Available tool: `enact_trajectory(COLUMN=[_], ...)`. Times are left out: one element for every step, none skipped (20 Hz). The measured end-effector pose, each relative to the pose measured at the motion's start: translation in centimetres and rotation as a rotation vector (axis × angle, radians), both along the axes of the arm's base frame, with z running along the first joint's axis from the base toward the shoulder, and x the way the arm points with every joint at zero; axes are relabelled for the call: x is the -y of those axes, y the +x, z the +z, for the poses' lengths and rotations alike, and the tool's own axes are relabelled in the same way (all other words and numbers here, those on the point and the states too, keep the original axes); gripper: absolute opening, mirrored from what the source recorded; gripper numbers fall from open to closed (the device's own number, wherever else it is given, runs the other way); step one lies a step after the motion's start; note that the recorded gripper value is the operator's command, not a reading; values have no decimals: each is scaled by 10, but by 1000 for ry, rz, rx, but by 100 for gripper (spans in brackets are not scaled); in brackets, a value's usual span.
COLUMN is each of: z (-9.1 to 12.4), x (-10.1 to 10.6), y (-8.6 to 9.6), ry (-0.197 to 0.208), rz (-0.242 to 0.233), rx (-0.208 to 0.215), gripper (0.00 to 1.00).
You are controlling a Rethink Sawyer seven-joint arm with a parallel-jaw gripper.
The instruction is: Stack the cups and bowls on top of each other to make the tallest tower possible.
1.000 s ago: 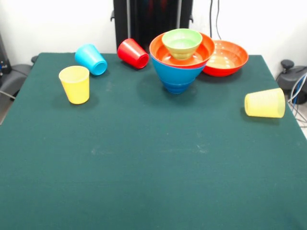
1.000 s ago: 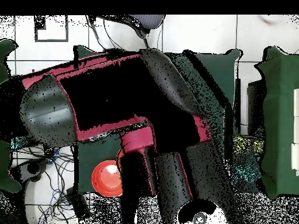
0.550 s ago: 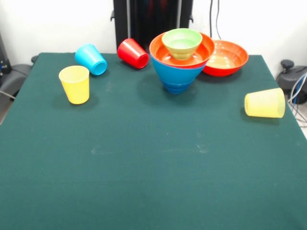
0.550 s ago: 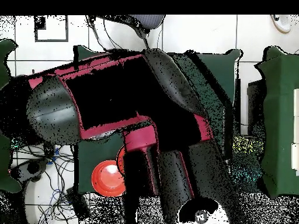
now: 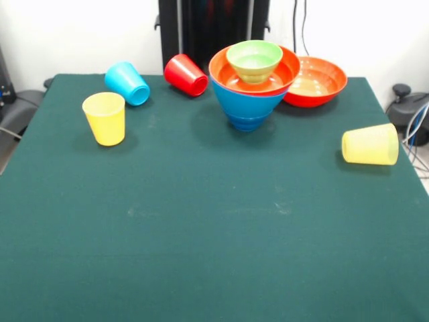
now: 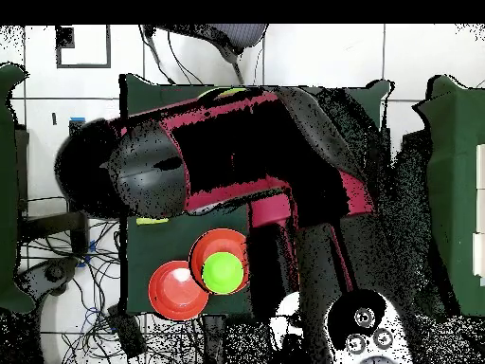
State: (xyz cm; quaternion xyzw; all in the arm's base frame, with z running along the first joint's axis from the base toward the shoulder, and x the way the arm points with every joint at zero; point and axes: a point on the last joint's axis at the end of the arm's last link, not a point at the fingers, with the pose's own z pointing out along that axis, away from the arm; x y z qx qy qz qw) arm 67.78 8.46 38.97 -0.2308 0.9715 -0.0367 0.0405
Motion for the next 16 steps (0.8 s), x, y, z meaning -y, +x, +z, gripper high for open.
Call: enact_trajectory(z=[-3, -5, -7, -11, -12, -13, -14, -14, -15, -15, -16, -19, -21, -23, -33, -36], x=[1, 1, 1, -4, -6, -9, -14, -17, -20, -25, -29, -33, -36, -38, -46, -48], y=[-2, -5, -7, -16, -19, -25, -34, -38, -45, -54, -64, -74, -78, -82, -91, -93], ry=[-1, -2, -2, 3, 6, 12, 22, 27, 32, 31, 21, 5, -4, -13, -38, -44], rz=[-1, 1, 2, 5, 7, 7, 6, 6, 5, 7, 13, 25, 33, 40, 70, 79], rx=[-5, -10, -16, -34, -42, -51, -65, -70, -78, -89, -98, -105, -107, -110, -114, -114], gripper=[0, 0, 0, 0, 0, 0, 0, 0, 0, 0, 0, 0, 0, 0, 0, 0])
